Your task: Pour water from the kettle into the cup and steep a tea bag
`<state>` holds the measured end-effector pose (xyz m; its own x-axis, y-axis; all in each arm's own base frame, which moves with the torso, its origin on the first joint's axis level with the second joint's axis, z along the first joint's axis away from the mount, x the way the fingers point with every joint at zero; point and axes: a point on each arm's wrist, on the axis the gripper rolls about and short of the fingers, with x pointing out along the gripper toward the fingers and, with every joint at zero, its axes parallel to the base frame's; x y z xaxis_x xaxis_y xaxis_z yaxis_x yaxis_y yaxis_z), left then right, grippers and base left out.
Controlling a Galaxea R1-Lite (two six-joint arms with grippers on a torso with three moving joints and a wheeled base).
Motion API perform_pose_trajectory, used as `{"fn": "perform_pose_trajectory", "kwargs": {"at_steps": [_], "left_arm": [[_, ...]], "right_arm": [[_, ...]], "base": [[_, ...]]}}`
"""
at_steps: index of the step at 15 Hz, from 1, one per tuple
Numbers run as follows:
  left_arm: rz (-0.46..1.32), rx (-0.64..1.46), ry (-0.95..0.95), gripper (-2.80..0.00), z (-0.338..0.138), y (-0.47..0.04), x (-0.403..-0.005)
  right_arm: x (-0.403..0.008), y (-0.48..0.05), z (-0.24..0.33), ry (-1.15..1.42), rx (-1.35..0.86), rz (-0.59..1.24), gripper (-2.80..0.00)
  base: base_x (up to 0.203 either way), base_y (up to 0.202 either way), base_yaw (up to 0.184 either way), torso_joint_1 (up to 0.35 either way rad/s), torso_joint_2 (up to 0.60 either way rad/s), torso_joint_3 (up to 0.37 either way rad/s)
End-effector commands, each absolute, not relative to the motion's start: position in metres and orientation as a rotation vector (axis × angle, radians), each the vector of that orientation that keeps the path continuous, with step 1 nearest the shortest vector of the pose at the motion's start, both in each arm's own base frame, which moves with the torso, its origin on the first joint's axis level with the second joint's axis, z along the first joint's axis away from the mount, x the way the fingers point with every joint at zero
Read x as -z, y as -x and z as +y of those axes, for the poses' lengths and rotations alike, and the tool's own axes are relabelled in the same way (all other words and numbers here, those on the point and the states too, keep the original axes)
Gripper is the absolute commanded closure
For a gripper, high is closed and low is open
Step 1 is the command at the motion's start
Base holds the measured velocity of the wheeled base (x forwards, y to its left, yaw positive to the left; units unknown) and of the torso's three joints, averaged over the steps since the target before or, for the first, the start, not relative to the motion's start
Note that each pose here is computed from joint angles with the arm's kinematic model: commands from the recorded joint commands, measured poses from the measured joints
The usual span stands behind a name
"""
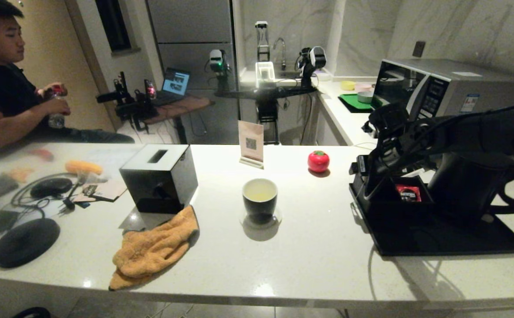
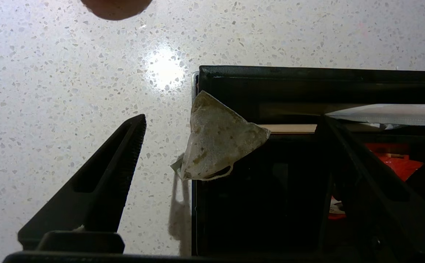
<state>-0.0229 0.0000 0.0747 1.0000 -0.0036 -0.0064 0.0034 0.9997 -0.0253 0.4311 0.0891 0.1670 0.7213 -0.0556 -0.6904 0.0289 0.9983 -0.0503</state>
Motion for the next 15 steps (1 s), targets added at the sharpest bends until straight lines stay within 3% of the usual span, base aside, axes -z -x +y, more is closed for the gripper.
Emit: {"fn": "perform_pose_trajectory", "kwargs": {"at_steps": [1, 8, 9, 15], "left_arm": [[0.008, 0.003, 0.025, 0.0, 0.0, 0.0228, -0.0747], [0.008, 0.003, 0.026, 0.0, 0.0, 0.0228, -0.0747], [0.008, 0.003, 0.025, 0.0, 0.0, 0.0228, -0.0747], [0.008, 0.003, 0.026, 0.0, 0.0, 0.0228, -0.0747]], "right_arm": [[-0.1662, -0.4316, 0.0893, 0.036, 0.048, 0.765, -2.8], [-0.1672, -0.431, 0.0913, 0.038, 0.044, 0.762, -2.8], [-0.1676, -0.4307, 0.0918, 0.037, 0.042, 0.761, 0.0], [-0.1676, -0.4297, 0.0965, 0.041, 0.032, 0.761, 0.0]], "base": [[0.0, 0.0, 0.0, 0.0, 0.0, 0.0], [0.0, 0.0, 0.0, 0.0, 0.0, 0.0], [0.0, 0.0, 0.0, 0.0, 0.0, 0.0], [0.0, 0.0, 0.0, 0.0, 0.0, 0.0]]}}
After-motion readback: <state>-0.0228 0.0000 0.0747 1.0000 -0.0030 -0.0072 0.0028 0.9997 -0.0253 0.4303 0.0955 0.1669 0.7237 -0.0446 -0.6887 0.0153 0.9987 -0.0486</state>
